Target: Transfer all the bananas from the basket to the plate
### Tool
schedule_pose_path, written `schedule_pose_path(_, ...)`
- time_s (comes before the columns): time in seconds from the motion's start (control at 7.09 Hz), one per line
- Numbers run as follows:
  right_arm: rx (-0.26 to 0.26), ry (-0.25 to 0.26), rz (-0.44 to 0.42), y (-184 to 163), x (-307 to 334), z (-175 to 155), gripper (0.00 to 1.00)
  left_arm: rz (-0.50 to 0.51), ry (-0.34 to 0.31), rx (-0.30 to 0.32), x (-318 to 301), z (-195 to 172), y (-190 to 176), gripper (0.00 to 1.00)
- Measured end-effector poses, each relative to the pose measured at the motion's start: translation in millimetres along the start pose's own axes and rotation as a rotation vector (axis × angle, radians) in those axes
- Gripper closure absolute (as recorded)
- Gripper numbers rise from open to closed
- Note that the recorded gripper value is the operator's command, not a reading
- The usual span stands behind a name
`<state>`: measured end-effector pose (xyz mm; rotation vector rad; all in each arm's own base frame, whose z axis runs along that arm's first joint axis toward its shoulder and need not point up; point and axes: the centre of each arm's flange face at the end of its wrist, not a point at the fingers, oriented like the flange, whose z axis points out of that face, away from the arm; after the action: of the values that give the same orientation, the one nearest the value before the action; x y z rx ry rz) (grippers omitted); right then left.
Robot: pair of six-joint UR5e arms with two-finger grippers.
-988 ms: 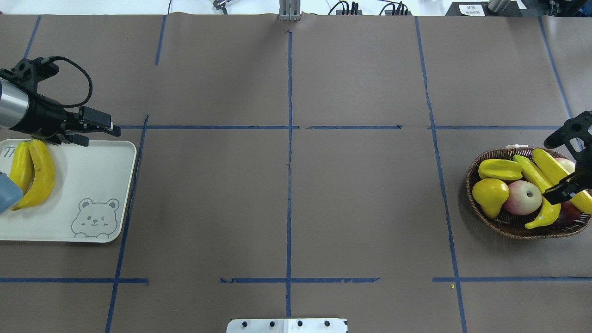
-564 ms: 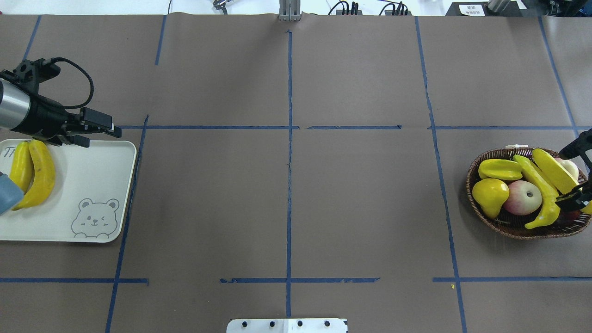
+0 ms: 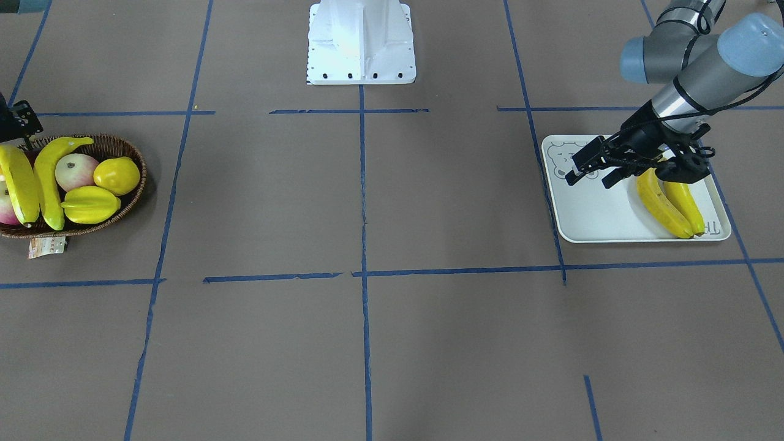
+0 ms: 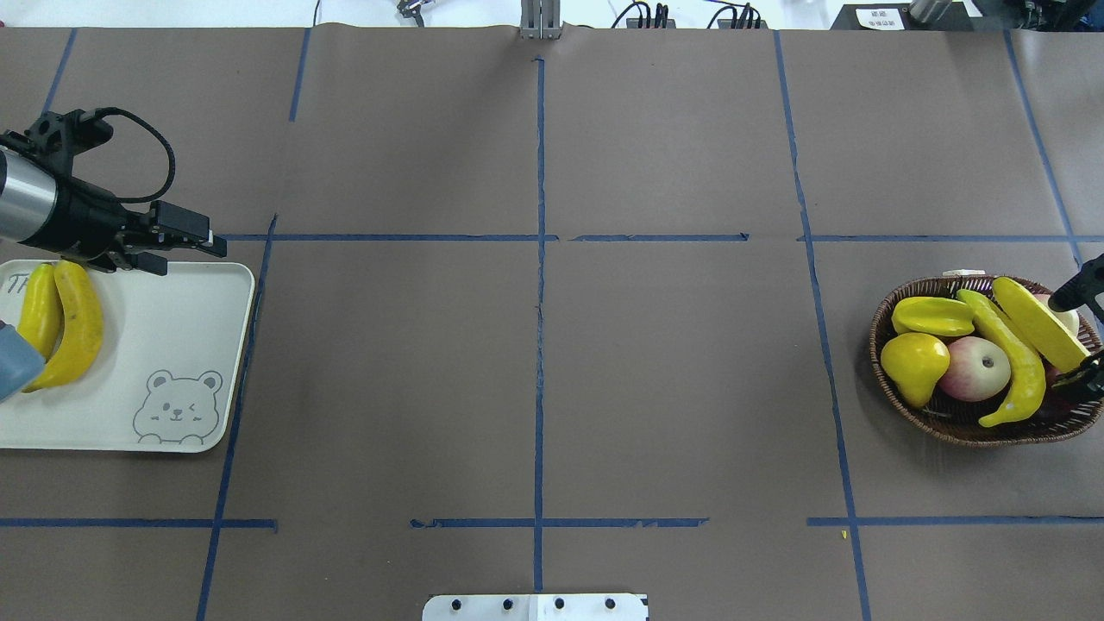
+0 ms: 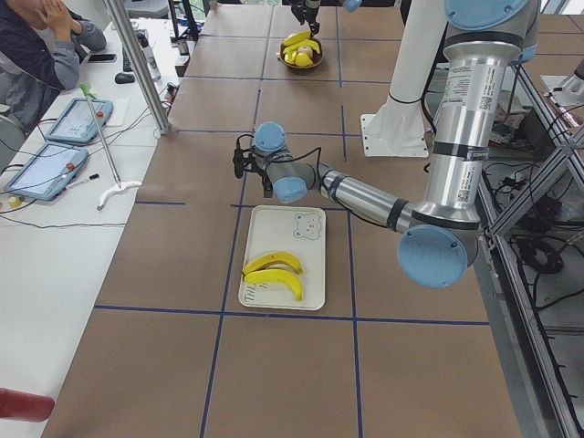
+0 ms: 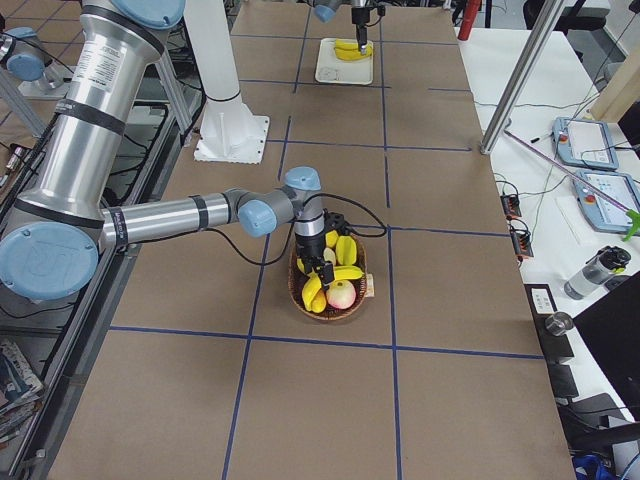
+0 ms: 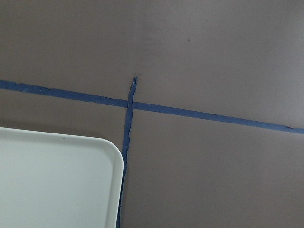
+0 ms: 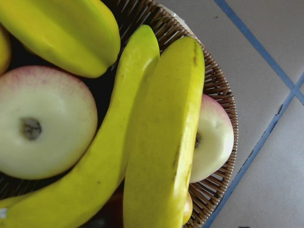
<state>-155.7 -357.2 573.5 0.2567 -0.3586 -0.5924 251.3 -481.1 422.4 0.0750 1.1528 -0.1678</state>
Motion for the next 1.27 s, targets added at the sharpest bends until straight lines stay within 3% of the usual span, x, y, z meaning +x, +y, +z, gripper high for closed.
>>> schedule_pose_path(0.56, -0.026, 0.001, -0.027, 1.4, -6.5, 13.1, 0.11, 0.001, 0.000, 0.000, -0.1, 0.1, 0.0, 0.00)
schedule_pose_path(0.85, -0.032, -0.004, -0.044, 0.0, -13.2, 16.9, 0.18, 0.000, 0.000, 0.000, -0.2, 0.1, 0.0, 0.00)
schedule_pose_path(1.13, -0.049, -0.004, -0.054, 1.0, -17.1, 22.1, 0.31, 0.001, 0.000, -0.001, 0.0, 0.0, 0.1, 0.00)
schedule_pose_path(1.27, -0.053, -0.004, -0.061, 1.3, -18.3, 23.2, 0.46, 0.000, 0.000, -0.001, 0.0, 0.0, 0.1, 0.00)
